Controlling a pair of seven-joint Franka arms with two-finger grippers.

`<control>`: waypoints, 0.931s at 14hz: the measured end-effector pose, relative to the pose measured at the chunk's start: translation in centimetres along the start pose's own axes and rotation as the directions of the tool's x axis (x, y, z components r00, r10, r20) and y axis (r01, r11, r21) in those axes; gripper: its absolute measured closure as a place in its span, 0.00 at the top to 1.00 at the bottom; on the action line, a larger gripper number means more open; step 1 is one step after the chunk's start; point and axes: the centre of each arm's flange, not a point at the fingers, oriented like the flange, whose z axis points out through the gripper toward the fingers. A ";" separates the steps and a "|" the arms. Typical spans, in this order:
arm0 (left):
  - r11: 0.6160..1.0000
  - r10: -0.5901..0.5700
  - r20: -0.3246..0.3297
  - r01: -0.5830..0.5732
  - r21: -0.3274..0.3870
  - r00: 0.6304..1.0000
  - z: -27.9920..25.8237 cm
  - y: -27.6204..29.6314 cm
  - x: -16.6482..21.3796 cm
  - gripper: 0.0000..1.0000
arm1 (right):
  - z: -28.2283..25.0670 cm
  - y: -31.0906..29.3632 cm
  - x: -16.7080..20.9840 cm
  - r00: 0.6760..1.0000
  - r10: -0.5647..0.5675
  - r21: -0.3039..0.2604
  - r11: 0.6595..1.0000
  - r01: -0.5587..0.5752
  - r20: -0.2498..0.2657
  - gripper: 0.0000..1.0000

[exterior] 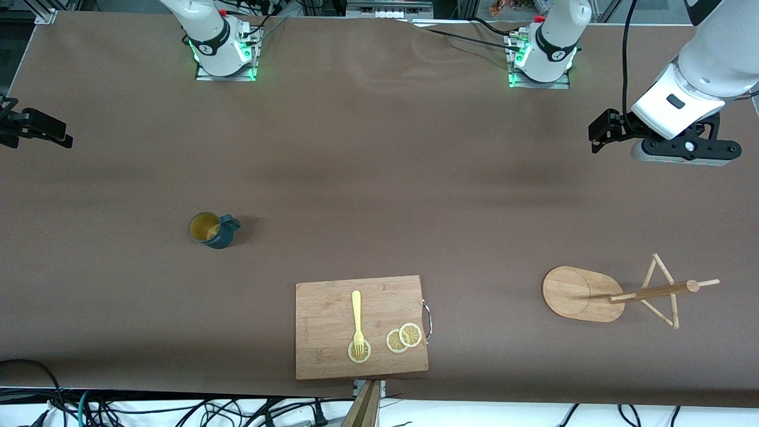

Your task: Pass cup and hang on rack

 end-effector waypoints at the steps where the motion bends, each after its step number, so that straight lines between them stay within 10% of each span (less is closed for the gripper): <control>1: 1.000 0.000 0.000 0.000 0.000 1.000 0.0 0.0 0.0 1.00 | 0.0 0.1 0.0 1.000 0.002 0.000 1.000 -0.002 0.000 1.00; 13: 1.000 0.000 0.000 0.000 0.000 1.000 0.0 0.0 0.0 1.00 | 0.1 0.3 0.0 1.000 0.006 0.000 1.000 -0.006 0.001 1.00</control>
